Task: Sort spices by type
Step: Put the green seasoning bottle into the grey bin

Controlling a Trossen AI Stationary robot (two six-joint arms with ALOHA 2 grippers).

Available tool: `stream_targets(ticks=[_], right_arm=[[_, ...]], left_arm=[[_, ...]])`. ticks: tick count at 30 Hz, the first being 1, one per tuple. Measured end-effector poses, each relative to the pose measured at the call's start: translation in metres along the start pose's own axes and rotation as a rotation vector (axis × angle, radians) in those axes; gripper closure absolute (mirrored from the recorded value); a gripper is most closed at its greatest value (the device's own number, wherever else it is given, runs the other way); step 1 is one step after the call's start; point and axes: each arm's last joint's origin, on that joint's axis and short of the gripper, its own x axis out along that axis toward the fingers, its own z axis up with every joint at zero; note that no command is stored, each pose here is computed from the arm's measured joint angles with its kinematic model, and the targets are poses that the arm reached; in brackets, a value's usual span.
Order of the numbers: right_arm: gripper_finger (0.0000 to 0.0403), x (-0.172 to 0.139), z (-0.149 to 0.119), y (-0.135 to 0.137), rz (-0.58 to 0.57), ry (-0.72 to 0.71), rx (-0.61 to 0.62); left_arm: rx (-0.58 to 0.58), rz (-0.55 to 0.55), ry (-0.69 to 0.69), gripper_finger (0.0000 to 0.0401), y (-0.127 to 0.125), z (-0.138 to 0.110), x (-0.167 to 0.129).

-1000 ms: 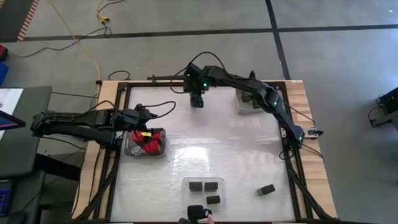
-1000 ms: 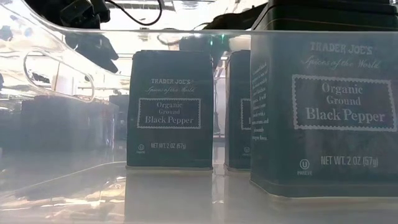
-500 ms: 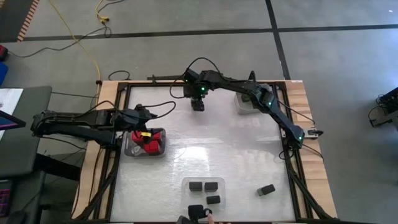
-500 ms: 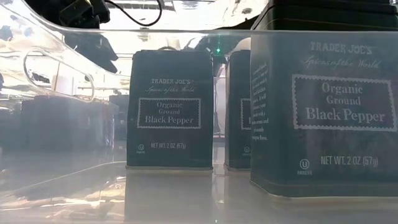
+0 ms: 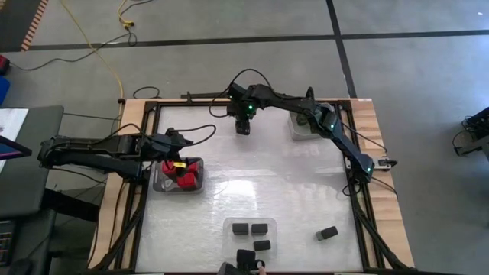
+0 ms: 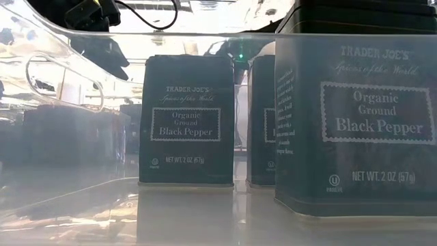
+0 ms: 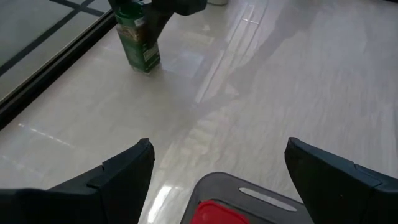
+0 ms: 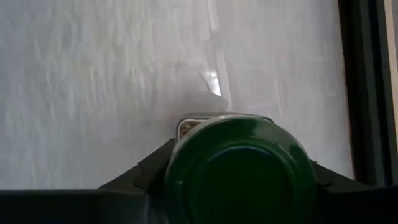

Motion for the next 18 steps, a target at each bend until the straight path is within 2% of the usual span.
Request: stream_targets(ticks=[3,11,14,18], right_arm=[[0.0185,0.0,0.0,0.0,0.0,0.004,0.003],[0.0187,-0.008,-0.002,0.005,0.013,0.035,-0.002],[0.0187,-0.028,-0.003,0.005,0.009,0.028,0.0],[0.0187,-0.074,-0.01,0.0,0.002,0.029,0.022]], left_arm=[[0.0,0.0,0.0,0.0054,0.0,0.0,0.0],[0.0,0.0,0.0,0.0054,0.0,0.0,0.0],[0.0,0.0,0.0,0.0054,0.0,0.0,0.0],[0.0,0.0,-0.001,0.0054,0.0,0.0,0.0]])
